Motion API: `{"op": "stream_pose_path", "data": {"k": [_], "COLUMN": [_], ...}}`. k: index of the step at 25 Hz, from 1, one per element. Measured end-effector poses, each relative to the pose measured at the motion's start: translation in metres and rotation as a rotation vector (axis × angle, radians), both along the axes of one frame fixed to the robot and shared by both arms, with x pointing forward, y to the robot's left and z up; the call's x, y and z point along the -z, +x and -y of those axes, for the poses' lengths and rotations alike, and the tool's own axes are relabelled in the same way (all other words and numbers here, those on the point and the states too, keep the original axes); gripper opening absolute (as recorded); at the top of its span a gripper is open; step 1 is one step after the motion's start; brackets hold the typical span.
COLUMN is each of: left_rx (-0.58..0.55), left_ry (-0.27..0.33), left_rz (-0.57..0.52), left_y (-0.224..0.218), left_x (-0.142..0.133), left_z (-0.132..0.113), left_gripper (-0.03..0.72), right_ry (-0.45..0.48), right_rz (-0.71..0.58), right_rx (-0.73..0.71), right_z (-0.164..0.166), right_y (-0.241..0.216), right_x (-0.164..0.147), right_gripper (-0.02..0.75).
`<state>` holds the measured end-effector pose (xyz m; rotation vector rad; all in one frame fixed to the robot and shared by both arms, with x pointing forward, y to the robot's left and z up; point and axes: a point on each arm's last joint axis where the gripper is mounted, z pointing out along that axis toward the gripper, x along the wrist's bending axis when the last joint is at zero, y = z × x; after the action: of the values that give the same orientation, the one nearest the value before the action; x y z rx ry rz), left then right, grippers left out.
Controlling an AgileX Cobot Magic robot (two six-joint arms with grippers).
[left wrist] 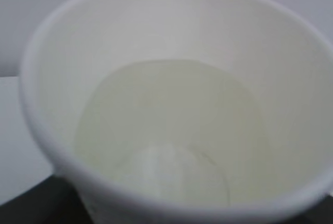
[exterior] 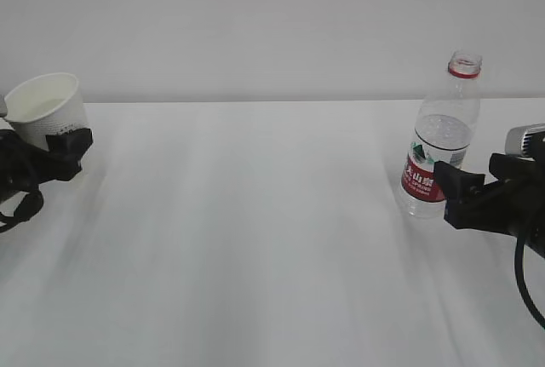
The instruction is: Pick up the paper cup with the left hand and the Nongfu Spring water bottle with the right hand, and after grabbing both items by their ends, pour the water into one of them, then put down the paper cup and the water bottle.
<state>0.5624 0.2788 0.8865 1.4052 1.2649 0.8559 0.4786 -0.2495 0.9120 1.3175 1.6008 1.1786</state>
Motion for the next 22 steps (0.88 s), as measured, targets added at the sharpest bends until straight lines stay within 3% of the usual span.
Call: {"op": "stream_pose_path", "data": {"k": [12, 22], "left_rx": [-0.015, -0.052], "left_ry": [0.005, -0.001], "left_rz": [-0.058, -0.073], "left_y": [-0.001, -0.001], "left_x": [0.029, 0.035], "left_z": [-0.001, -0.005], "left_gripper": [0.537, 0.537], "right_ry": [-0.002, -0.003], "right_rz": [-0.007, -0.010], "right_rx": [-0.001, -0.002], "right_z": [0.000, 0.000], "right_y": [0.000, 0.000], "right_x": [0.001, 0.001], "right_gripper": [0.589, 0.589]}}
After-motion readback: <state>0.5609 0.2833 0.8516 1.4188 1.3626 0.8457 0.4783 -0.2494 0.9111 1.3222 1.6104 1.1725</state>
